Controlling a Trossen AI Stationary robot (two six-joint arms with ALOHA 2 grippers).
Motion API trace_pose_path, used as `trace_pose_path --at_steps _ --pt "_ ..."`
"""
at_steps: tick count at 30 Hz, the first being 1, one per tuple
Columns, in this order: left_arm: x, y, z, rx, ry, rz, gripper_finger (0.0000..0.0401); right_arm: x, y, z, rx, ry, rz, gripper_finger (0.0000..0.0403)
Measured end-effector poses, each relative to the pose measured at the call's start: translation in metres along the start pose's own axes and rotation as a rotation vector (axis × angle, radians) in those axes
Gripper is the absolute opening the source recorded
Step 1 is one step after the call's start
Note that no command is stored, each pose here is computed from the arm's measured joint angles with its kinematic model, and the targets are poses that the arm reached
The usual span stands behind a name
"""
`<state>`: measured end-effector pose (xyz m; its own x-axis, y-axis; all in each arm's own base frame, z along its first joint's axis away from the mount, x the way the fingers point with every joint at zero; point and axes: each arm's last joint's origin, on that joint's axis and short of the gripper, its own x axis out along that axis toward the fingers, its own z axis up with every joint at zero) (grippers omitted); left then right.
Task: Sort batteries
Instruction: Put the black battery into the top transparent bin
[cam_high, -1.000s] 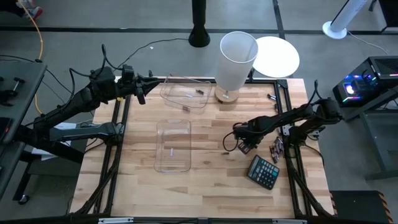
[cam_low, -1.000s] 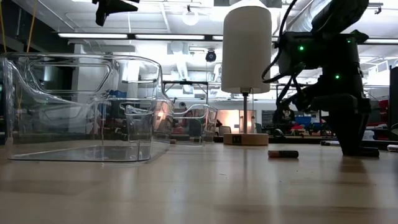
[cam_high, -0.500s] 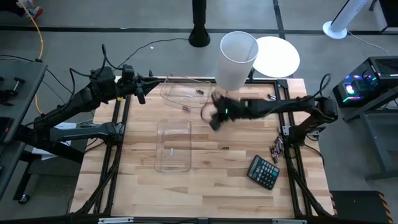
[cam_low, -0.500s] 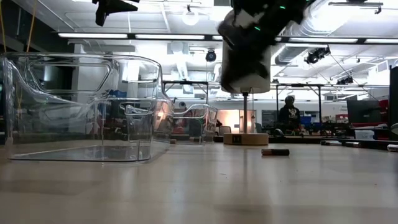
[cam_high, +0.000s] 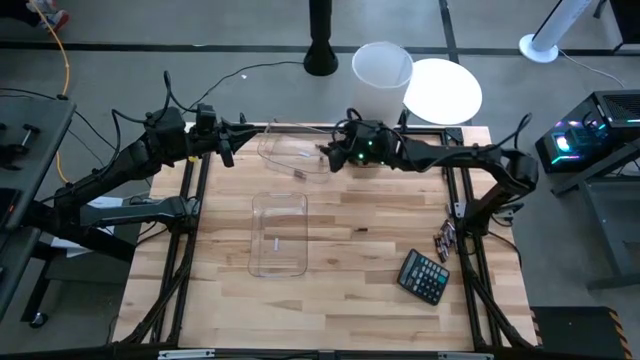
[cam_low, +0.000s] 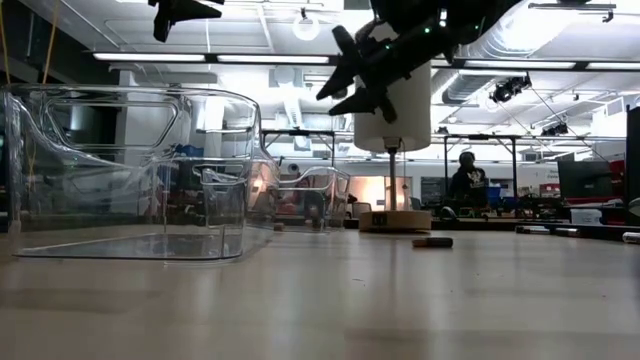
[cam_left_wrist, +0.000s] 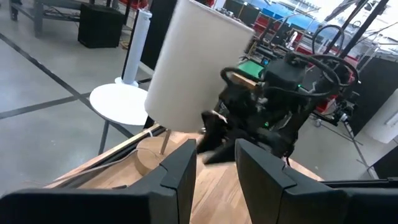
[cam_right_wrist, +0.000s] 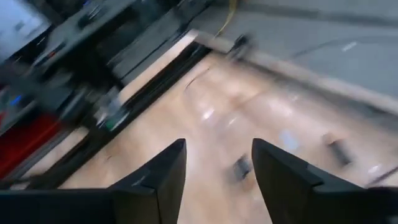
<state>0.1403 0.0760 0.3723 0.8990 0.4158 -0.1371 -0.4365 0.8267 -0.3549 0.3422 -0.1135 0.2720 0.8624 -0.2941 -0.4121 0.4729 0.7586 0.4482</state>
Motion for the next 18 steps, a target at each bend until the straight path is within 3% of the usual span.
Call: trace_pose_path --at_steps 5,10,13,18 --pt "0.000 0.000 0.000 0.000 0.000 0.000 0.0106 -0.008 0.014 -0.031 -0.071 0.314 0.109 0.0181" --pt "0.000 0.000 0.000 0.001 0.000 0.002 0.0106 -0.024 0.019 -0.083 -0.337 0.674 0.047 0.0182" --pt "0.000 0.000 0.000 0.001 -0.001 0.003 0.0106 -0.027 0.011 -0.108 -0.477 0.753 0.039 0.0182" --pt "0.001 0.000 0.000 0.000 0.002 0.004 0.0106 -0.025 -0.007 -0.135 -0.550 0.751 0.078 0.0182"
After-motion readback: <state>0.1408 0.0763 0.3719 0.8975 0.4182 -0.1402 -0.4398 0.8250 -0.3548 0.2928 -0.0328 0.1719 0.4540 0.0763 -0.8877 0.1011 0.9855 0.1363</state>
